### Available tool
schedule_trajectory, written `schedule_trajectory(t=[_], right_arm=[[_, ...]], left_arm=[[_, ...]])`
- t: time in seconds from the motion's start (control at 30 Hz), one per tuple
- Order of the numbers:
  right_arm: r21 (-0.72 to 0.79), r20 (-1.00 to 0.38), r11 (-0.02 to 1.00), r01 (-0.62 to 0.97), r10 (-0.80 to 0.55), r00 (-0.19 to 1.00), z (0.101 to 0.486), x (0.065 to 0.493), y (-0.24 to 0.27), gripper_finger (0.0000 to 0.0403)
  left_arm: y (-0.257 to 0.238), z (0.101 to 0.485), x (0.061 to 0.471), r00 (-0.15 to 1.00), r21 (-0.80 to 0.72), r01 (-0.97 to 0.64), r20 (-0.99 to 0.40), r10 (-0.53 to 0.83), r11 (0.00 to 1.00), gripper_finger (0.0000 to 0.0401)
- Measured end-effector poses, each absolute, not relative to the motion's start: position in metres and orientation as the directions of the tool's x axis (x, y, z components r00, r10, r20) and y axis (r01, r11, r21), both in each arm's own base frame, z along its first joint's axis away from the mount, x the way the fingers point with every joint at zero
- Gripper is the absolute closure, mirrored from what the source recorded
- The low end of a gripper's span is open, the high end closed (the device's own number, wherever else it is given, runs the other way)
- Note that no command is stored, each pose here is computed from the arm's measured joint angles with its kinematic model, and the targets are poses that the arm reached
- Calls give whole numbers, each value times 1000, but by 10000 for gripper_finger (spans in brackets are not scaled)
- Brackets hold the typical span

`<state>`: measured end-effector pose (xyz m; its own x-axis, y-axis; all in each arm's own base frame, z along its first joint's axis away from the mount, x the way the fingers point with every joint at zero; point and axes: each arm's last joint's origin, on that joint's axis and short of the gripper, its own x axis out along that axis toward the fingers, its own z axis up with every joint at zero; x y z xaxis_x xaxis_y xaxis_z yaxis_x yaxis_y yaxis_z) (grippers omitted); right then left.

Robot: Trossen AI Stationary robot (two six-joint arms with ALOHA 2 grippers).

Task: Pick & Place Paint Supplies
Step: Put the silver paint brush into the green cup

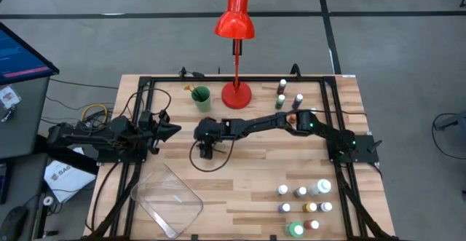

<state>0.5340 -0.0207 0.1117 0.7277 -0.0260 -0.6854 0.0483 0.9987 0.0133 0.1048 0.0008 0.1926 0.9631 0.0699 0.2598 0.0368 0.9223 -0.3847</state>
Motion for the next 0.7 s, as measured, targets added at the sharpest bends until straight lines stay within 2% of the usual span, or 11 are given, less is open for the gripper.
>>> schedule_trajectory(t=[0.23, 0.7], right_arm=[[3, -642, 1000, 14, -9, 767, 116, 538, -18, 245], [18, -660, 999, 35, -15, 751, 99, 529, -22, 247]], left_arm=[[1, 193, 105, 963, -385, 38, 261, 69, 922, 400], [1, 193, 105, 962, -384, 42, 264, 66, 923, 400]])
